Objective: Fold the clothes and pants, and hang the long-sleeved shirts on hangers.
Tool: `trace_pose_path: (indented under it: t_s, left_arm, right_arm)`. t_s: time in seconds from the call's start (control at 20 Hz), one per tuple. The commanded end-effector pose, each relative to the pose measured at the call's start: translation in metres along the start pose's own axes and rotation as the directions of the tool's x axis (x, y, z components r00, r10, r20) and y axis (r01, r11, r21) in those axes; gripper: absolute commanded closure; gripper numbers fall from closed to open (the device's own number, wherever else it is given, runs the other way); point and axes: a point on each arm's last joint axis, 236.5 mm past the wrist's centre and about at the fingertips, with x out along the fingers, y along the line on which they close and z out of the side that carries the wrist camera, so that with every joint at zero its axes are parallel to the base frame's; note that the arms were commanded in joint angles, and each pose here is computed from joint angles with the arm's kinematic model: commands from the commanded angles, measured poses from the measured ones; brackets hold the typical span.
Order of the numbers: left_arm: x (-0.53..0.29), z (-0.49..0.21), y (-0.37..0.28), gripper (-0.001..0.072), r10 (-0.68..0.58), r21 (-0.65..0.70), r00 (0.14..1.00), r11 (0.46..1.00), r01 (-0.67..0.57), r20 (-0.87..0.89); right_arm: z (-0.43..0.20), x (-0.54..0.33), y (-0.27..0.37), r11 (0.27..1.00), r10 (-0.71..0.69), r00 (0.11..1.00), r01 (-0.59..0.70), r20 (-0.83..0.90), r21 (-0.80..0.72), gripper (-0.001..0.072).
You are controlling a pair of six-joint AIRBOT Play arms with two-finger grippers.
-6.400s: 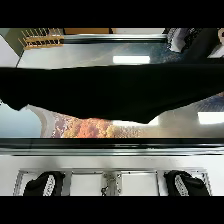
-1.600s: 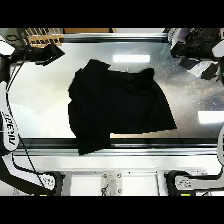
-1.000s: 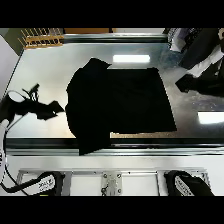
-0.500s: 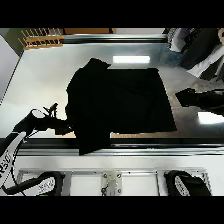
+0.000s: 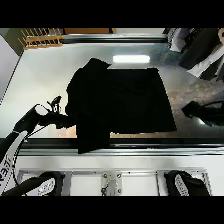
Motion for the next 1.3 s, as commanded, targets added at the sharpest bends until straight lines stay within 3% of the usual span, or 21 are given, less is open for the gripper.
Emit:
trace_pose_path:
  t_s: [0.0,0.15,0.25,0.55,0.75,0.8,0.85,0.9,0.95,1.0,1.05,1.25]
  left_arm:
    - [-0.018,-0.004,-0.001,0.0695,0.034,0.073,0.999,0.997,-0.034,0.013]
    - [-0.026,-0.003,-0.006,0.0695,0.024,0.084,0.999,0.996,-0.027,0.033]
    - [-0.028,-0.002,-0.007,0.0695,0.022,0.088,0.999,0.996,-0.026,0.042]
    - [-0.028,-0.002,-0.007,0.0695,0.022,0.087,0.999,0.996,-0.025,0.040]
    - [-0.028,-0.002,-0.007,0.0695,0.022,0.087,0.999,0.996,-0.026,0.041]
    - [-0.028,-0.002,-0.007,0.0695,0.023,0.087,0.999,0.996,-0.026,0.041]
    - [-0.028,-0.002,-0.007,0.0695,0.024,0.088,0.999,0.996,-0.027,0.041]
    - [-0.028,-0.002,-0.007,0.0695,0.024,0.087,0.999,0.996,-0.027,0.041]
    - [-0.028,-0.002,-0.006,0.0695,0.025,0.088,0.999,0.996,-0.028,0.042]
    - [-0.029,-0.001,-0.006,0.0695,0.025,0.086,0.999,0.996,-0.029,0.044]
    - [-0.029,0.000,-0.005,0.0695,0.025,0.082,0.999,0.996,-0.029,0.047]
    - [-0.083,0.032,-0.008,0.0696,0.005,0.071,0.978,0.997,-0.021,0.208]
  right_arm:
    - [-0.068,0.054,-0.079,0.908,-0.090,0.978,0.157,-0.187,0.389,0.0063]
    - [-0.095,0.100,-0.094,0.792,-0.010,0.983,0.120,-0.184,0.599,0.0063]
    - [-0.094,0.124,-0.089,0.765,0.042,0.990,0.056,-0.137,0.642,0.0064]
    - [-0.075,0.171,-0.057,0.778,0.138,0.987,-0.060,-0.077,0.626,0.0064]
    - [-0.069,0.186,-0.037,0.831,0.157,0.985,-0.091,-0.075,0.548,0.0065]
    - [-0.064,0.187,-0.034,0.849,0.155,0.986,-0.099,-0.065,0.520,0.0114]
    - [-0.057,0.187,-0.031,0.872,0.156,0.986,-0.113,-0.051,0.477,0.0278]
    - [-0.050,0.185,-0.030,0.888,0.157,0.987,-0.124,-0.038,0.442,0.0354]
    - [-0.043,0.183,-0.028,0.904,0.163,0.986,-0.138,-0.027,0.404,0.0484]
    - [-0.035,0.179,-0.024,0.920,0.170,0.985,-0.153,-0.017,0.360,0.0656]
    - [-0.027,0.175,-0.022,0.931,0.173,0.985,-0.160,-0.010,0.327,0.0701]
    - [0.028,0.123,-0.001,0.979,0.179,0.983,-0.182,0.035,0.091,0.0702]
